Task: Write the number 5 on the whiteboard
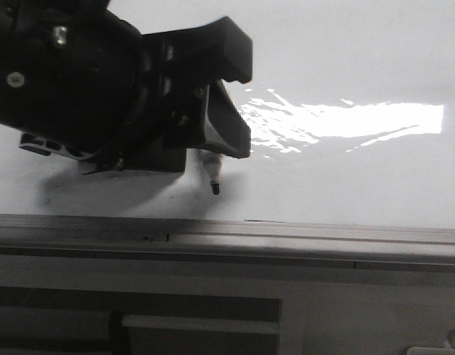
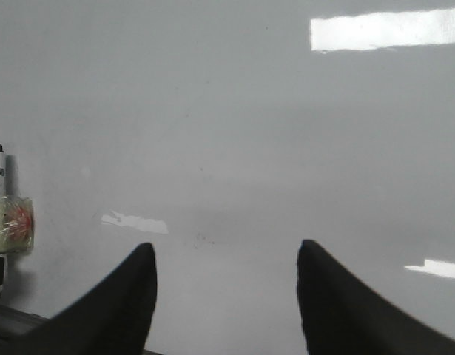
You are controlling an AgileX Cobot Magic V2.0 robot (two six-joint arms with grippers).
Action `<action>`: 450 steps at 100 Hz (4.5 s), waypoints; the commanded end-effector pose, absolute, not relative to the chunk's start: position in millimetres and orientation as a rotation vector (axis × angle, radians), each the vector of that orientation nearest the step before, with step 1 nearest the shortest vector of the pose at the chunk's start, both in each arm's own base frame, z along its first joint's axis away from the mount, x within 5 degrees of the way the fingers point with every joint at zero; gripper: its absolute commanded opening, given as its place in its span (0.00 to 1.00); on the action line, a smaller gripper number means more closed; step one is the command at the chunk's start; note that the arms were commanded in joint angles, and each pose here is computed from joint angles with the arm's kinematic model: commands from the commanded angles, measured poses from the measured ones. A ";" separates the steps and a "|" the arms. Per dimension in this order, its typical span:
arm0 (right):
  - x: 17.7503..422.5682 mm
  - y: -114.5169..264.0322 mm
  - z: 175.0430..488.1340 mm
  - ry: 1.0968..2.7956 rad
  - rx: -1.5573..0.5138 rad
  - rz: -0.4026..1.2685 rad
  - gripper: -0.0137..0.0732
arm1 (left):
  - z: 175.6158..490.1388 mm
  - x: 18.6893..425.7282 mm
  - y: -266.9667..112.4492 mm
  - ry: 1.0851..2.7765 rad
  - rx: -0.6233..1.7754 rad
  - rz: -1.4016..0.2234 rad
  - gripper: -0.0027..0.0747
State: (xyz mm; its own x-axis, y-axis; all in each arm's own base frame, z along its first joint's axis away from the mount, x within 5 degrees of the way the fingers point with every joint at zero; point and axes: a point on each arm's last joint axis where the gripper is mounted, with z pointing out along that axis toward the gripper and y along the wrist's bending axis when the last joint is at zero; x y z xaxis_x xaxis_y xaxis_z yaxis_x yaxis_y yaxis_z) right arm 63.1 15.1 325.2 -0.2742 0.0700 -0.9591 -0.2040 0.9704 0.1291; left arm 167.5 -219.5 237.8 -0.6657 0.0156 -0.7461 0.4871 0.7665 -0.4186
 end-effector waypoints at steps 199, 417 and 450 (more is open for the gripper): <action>156.3 183.5 320.0 1.726 -1.118 0.757 0.09 | 304.7 113.4 -183.7 1.440 1.479 -0.331 0.02; 199.6 121.1 300.8 1.766 -0.924 0.201 0.10 | 330.1 85.1 -74.2 1.599 0.583 -0.574 0.01; 187.6 97.2 303.5 1.794 -0.876 0.201 0.10 | 330.1 85.1 -74.2 1.599 0.583 -0.574 0.01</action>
State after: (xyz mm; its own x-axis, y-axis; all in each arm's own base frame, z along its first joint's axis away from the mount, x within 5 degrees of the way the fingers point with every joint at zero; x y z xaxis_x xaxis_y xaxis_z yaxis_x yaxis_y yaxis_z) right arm 186.3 105.9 293.2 -0.1943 -0.4724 -0.8597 -0.7031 0.6782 -0.2138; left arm 83.1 -75.4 315.4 -0.1463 0.1238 -0.9815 0.6848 0.7286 -0.0102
